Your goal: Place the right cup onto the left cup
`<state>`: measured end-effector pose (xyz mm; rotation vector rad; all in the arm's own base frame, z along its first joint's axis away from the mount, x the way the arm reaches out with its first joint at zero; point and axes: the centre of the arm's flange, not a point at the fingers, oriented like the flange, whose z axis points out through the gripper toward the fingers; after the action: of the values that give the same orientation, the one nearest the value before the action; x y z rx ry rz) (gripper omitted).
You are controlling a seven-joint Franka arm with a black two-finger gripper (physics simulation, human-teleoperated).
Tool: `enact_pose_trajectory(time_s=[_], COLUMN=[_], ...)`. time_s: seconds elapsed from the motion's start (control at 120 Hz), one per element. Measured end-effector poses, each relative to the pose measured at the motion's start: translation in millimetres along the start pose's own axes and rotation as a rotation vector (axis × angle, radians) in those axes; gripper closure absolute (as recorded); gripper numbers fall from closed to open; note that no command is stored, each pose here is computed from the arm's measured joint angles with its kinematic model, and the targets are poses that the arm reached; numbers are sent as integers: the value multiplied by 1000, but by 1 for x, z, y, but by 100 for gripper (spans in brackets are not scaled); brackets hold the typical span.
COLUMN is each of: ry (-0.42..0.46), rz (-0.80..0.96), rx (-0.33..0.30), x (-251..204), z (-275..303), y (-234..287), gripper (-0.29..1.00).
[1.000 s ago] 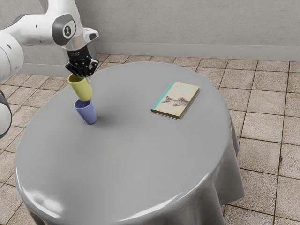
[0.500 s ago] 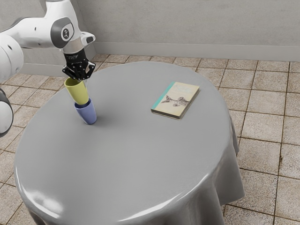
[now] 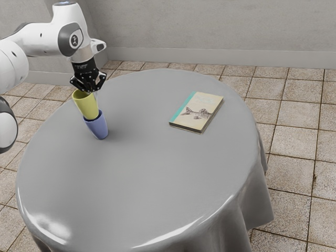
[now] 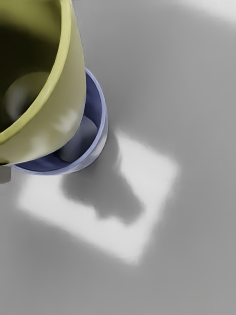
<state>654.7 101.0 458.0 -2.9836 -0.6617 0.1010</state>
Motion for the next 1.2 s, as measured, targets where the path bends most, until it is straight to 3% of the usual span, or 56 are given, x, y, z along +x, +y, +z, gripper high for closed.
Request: enact_pose_trajectory(time_s=[0.5,0.675,0.792,1.033,1.2], ry=[-3,-1,1,93,138], rz=[-20,-24,-26,-20,84], rx=[-4,-7,-10,-39,-58], x=[4,5,5,-14,-39], z=[15,14,13,-59,-105], y=[3,3,3,-4,9], gripper=[78,40,24,9,5])
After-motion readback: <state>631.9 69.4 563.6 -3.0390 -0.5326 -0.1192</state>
